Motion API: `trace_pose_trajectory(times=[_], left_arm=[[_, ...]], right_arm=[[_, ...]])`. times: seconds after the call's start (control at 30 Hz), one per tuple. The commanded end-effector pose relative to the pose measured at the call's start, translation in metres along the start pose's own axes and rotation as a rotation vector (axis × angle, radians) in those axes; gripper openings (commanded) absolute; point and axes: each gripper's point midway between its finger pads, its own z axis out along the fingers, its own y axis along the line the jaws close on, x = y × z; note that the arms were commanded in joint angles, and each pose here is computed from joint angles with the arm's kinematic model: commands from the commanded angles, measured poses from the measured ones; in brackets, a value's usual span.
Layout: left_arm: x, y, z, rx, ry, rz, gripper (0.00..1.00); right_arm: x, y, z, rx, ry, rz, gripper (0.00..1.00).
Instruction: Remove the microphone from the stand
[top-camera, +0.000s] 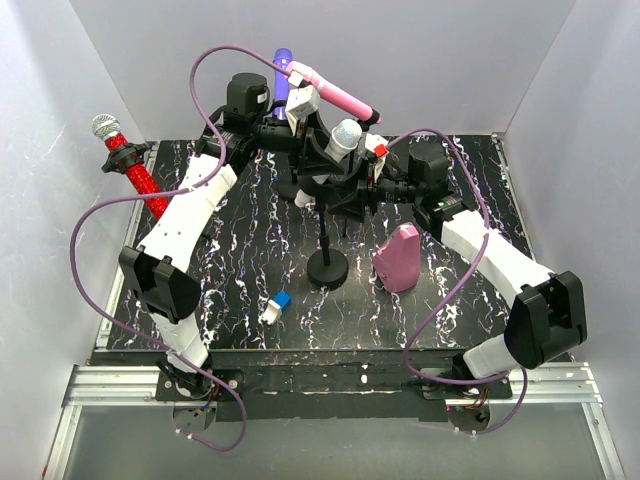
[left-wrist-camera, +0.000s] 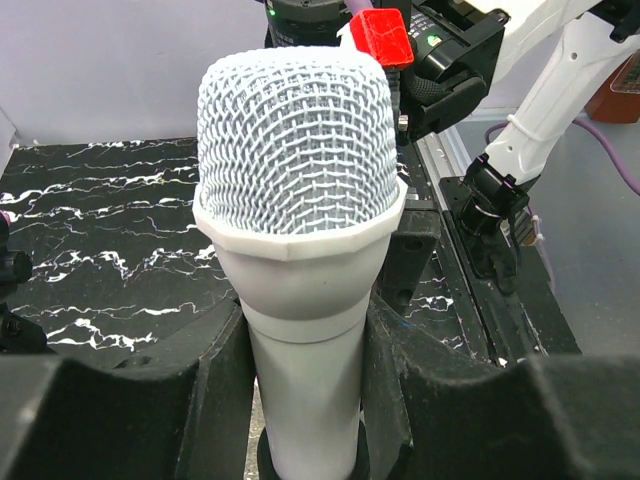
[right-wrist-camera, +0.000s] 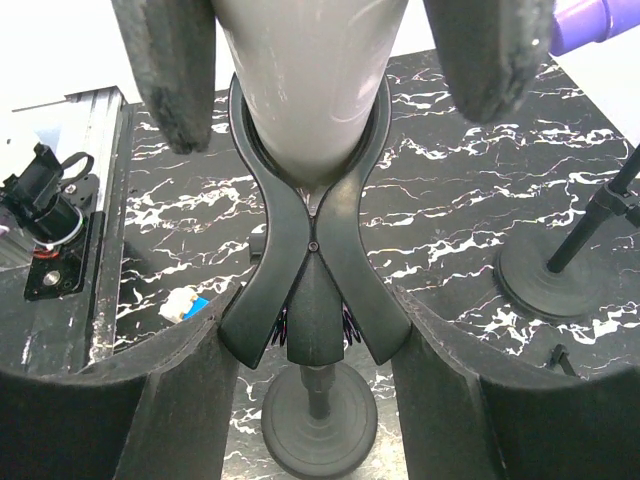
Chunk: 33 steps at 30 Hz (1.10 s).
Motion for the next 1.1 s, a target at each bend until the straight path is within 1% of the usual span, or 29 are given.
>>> trace_pose_trajectory(times=[0.0,0.13,0.17,0.2,0.23,0.27,0.3,0.33,0.37,0.5,0.63,0.7,0.73,0.77,0.83,0.87,0.9,0.93,1.07], left_arm=[[-0.043,-0.006,-0.013,-0.031,-0.050,0.190,0.00],[-0.051,-0.005,-0.013,-0.034,-0.056,0.201,0.00],[-0.052,-0.004,-0.013,-0.034,-0.057,0.202,0.00],[-0.052,-0.005,-0.014,-0.034,-0.057,0.202,0.00],[-0.050,-0.005,-0.014,-0.034,-0.055,0.198,0.00],[-0.047,-0.006,-0.013,-0.033,-0.052,0.193,0.00],[-0.045,-0.007,-0.014,-0.033,-0.051,0.190,0.00],[-0.041,-0.008,-0.014,-0.032,-0.048,0.181,0.00],[-0.039,-0.010,-0.014,-0.030,-0.047,0.174,0.00],[-0.030,-0.011,-0.014,-0.038,-0.041,0.157,0.00],[-0.026,-0.011,-0.014,-0.043,-0.038,0.145,0.00],[-0.024,-0.011,-0.014,-0.049,-0.036,0.142,0.00],[-0.023,-0.011,-0.014,-0.050,-0.036,0.139,0.00],[-0.023,-0.012,-0.014,-0.050,-0.035,0.134,0.00],[-0.023,-0.012,-0.015,-0.053,-0.034,0.136,0.00],[-0.023,-0.012,-0.015,-0.054,-0.035,0.136,0.00],[-0.025,-0.012,-0.015,-0.053,-0.036,0.138,0.00],[-0.025,-0.012,-0.015,-0.055,-0.036,0.141,0.00],[-0.029,-0.011,-0.015,-0.061,-0.039,0.153,0.00]], right_arm=[[-0.010,0.020,0.002,-0.087,-0.010,-0.019,0.02],[-0.005,0.018,0.001,-0.069,0.003,0.008,0.01],[-0.004,0.018,0.001,-0.063,0.006,0.010,0.10],[-0.006,0.015,0.001,-0.045,0.001,0.012,0.32],[-0.009,0.015,0.001,-0.035,-0.011,0.019,0.51],[-0.013,0.015,0.001,-0.036,-0.024,0.019,0.64],[-0.018,0.016,0.001,-0.038,-0.035,0.008,0.75],[-0.023,0.018,0.001,-0.040,-0.045,0.030,0.79],[-0.027,0.019,0.002,-0.049,-0.057,0.045,0.82],[-0.032,0.023,0.005,-0.088,-0.065,0.067,0.84],[-0.031,0.021,0.006,-0.086,-0.068,0.065,0.80],[-0.033,0.022,0.007,-0.092,-0.071,0.062,0.75],[-0.033,0.021,0.007,-0.090,-0.073,0.059,0.69],[-0.033,0.020,0.008,-0.087,-0.074,0.058,0.61],[-0.033,0.018,0.008,-0.083,-0.069,0.045,0.34],[-0.031,0.018,0.008,-0.087,-0.057,0.048,0.18],[-0.029,0.017,0.008,-0.085,-0.052,0.037,0.05],[-0.029,0.018,0.008,-0.084,-0.051,0.032,0.01],[-0.024,0.018,0.007,-0.079,-0.039,0.032,0.01]])
